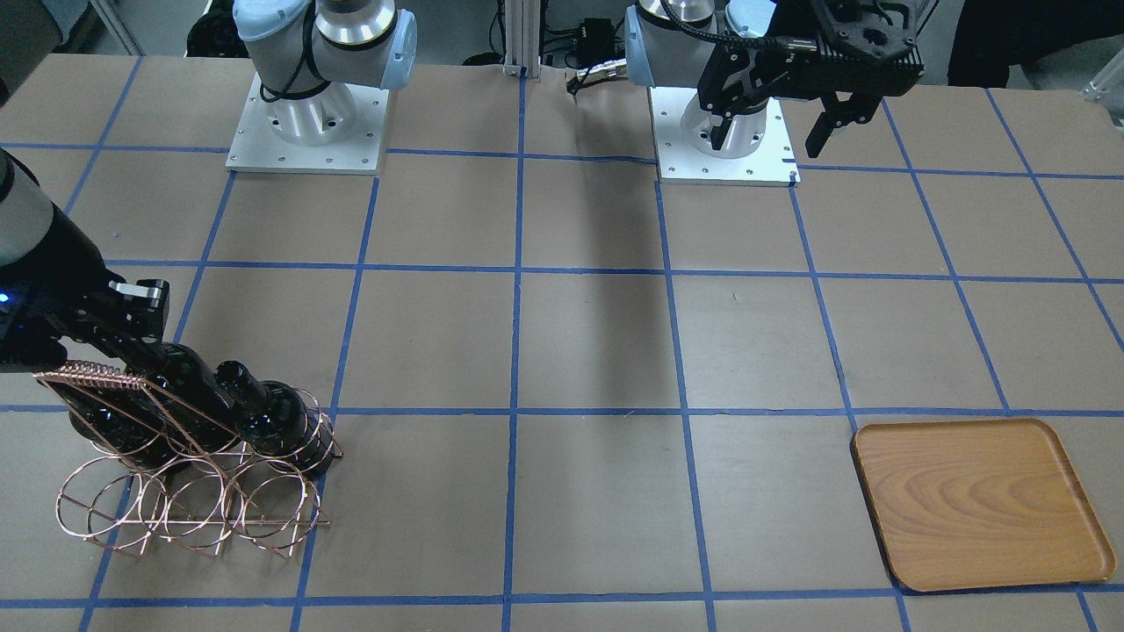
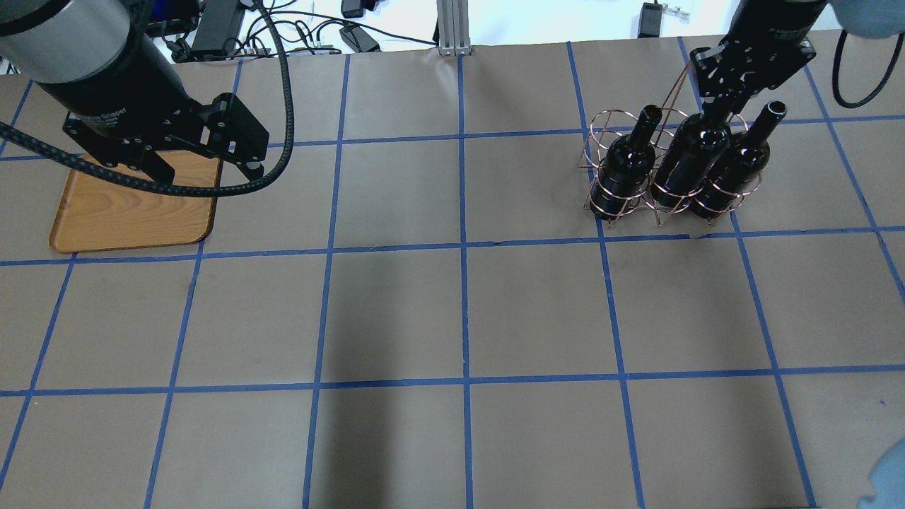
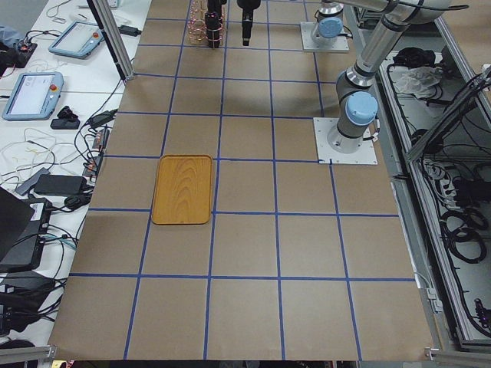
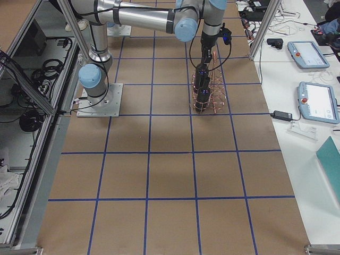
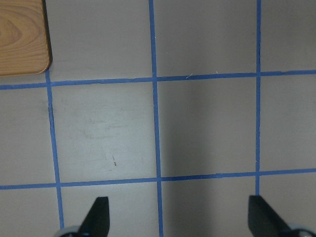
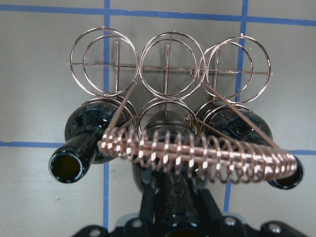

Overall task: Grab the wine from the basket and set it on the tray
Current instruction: 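Pull the dark bottle out of the rack with the right gripper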

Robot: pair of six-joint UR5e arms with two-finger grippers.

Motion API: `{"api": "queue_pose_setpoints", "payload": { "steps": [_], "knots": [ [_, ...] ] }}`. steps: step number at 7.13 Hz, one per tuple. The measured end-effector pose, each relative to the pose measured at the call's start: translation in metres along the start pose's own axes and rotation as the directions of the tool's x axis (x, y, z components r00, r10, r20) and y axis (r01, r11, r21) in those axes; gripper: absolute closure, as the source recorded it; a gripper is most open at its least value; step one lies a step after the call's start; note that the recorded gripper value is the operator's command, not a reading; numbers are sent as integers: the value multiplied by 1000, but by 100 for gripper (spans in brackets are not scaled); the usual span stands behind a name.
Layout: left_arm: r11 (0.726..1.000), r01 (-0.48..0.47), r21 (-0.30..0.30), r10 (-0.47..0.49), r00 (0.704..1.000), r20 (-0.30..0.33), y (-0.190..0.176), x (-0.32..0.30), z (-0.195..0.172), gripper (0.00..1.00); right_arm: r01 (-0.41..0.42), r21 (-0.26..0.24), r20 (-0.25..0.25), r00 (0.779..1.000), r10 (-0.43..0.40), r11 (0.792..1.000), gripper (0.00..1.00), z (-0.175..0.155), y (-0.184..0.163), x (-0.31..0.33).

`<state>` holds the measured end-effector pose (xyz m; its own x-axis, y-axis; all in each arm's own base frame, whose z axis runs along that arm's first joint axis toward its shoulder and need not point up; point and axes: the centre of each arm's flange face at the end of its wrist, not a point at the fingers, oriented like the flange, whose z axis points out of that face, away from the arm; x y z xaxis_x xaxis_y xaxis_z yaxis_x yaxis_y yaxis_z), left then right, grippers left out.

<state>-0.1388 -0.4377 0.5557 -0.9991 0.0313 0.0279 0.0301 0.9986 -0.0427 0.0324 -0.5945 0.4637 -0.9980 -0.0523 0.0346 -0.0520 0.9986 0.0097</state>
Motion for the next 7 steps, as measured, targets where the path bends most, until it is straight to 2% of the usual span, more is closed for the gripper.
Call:
{"api": "queue_pose_setpoints", "payload": {
  "steps": [5, 7],
  "knots": [
    [1000, -1, 0, 1, 1000, 0, 0, 0, 0, 0, 3, -33, 8, 1000, -3, 999, 100, -79, 60, -13],
    [1000, -1, 0, 1, 1000, -1, 0, 0, 0, 0, 4, -36, 23, 1000, -3, 999, 100, -100, 81, -25]
  ]
}}
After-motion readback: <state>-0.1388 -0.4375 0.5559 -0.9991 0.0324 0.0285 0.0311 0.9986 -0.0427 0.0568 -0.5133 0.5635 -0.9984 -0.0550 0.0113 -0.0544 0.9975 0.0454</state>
